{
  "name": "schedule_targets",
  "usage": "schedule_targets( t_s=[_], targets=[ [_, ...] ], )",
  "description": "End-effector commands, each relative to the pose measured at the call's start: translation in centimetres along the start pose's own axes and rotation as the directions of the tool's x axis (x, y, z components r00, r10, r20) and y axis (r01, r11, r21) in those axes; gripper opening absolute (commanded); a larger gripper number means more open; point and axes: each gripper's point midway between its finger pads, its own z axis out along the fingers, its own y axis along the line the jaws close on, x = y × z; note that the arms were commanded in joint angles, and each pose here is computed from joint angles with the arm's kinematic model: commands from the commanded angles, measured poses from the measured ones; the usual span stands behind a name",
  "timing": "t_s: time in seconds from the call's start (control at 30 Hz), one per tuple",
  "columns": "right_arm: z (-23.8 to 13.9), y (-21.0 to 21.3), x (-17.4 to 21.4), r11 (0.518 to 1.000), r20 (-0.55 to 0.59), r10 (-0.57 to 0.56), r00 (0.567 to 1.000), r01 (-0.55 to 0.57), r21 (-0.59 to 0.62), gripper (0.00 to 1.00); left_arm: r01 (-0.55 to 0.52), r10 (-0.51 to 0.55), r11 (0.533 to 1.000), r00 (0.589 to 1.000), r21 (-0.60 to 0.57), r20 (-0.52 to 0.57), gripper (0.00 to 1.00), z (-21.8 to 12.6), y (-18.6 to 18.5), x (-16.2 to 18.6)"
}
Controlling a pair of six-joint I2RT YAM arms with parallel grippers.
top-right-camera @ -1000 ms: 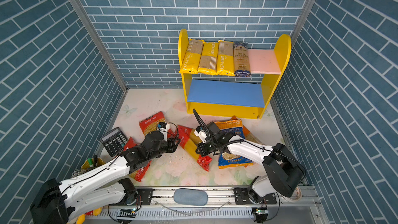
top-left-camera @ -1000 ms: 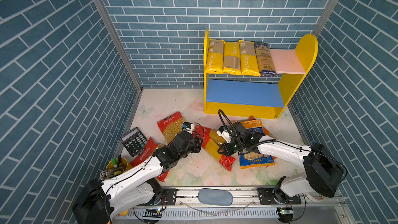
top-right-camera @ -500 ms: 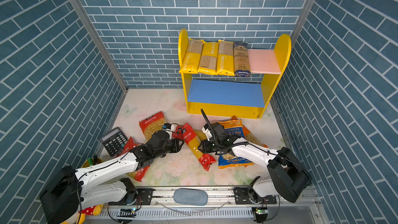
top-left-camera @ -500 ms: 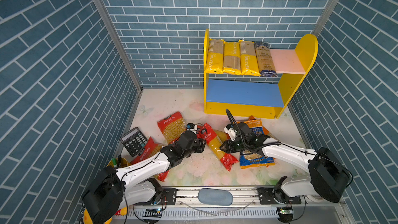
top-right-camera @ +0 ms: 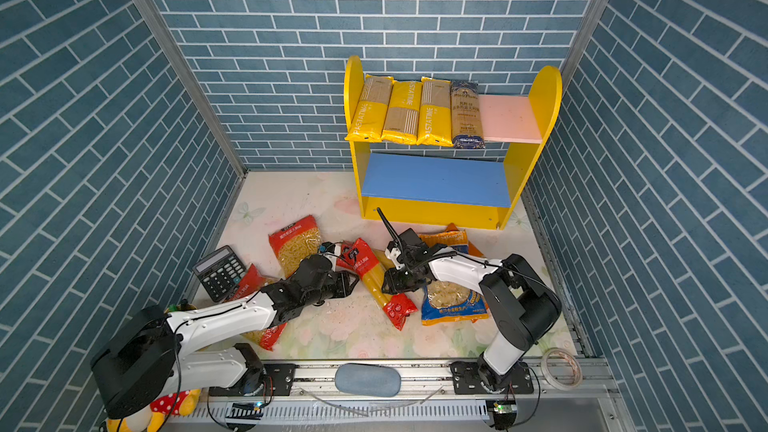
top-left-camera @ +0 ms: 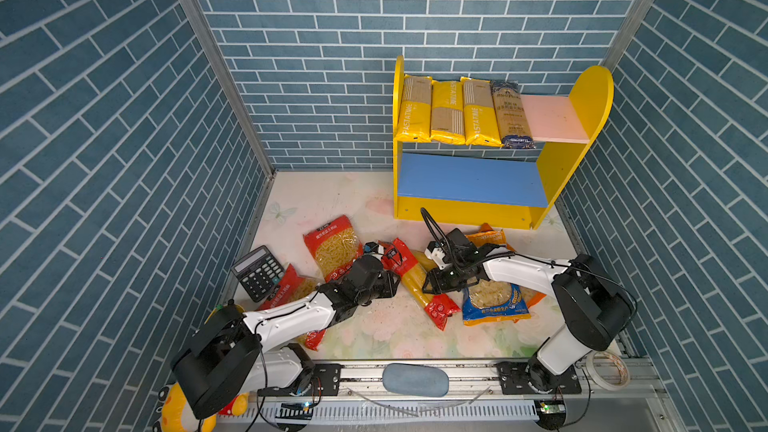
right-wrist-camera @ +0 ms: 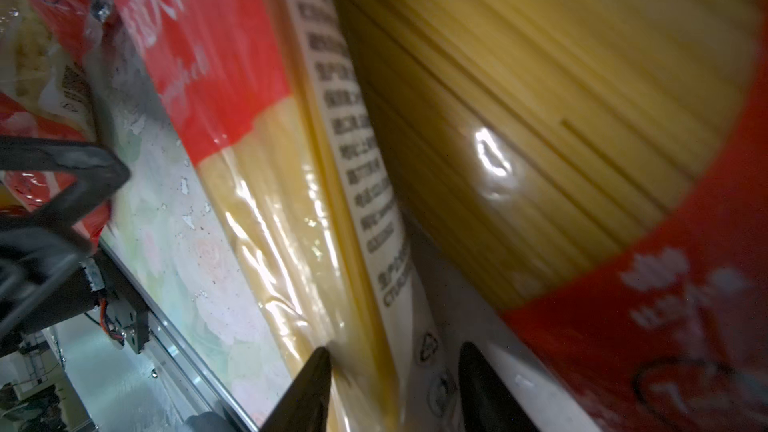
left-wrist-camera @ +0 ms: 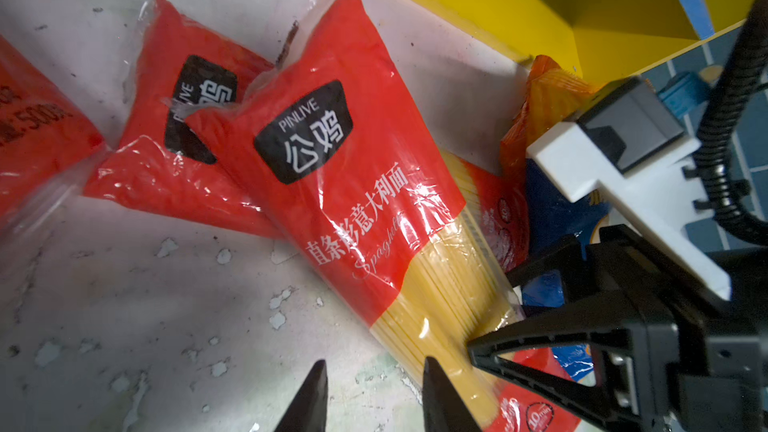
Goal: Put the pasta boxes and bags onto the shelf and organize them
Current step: 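Grasp the red spaghetti pack with both grippers at its two ends, then tilt the red spaghetti pack upright with both grippers, lifting it off the pile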
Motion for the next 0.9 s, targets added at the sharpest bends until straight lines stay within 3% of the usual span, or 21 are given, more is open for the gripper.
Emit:
schedule_targets(
  t_s=[0.0, 0.1, 0.3, 0.63, 0.73, 0.87],
  targets=[
    [0.1, 1.7, -0.5, 0.994, 0.019, -0.086, 0.996, 0.088, -0.071, 0.38, 0.001, -0.001, 1.000, 1.000, 0.010, 0.001, 0.38, 0.1, -0.3, -0.3],
    [-0.6, 2.7, -1.0, 0.987, 0.084, -0.102, 0.991, 0.111, -0.116, 0.19, -0.015, 0.015, 1.000, 0.999, 0.001, 0.034, 0.39, -0.7, -0.6, -1.2],
    [-3.6, 4.9, -2.4, 0.970, 0.212, -0.147, 0.966, 0.183, -0.161, 0.03, -0.083, 0.083, 0.997, 0.990, -0.001, 0.110, 0.48, -2.9, -2.1, -4.4],
    [-8.5, 8.6, -4.9, 0.944, 0.384, -0.132, 0.914, 0.234, -0.232, 0.00, -0.073, 0.040, 0.986, 0.977, 0.150, 0.209, 0.68, -6.8, -5.0, -10.3],
    [-10.0, 9.8, -5.6, 0.934, 0.437, -0.106, 0.893, 0.240, -0.264, 0.00, -0.022, -0.026, 0.983, 0.967, 0.182, 0.254, 0.81, -8.1, -4.6, -11.6],
    [-12.2, 11.5, -6.6, 0.914, 0.511, -0.070, 0.857, 0.260, -0.311, 0.00, 0.044, -0.130, 0.960, 0.945, 0.278, 0.299, 0.86, -9.1, -4.1, -12.6]
  ],
)
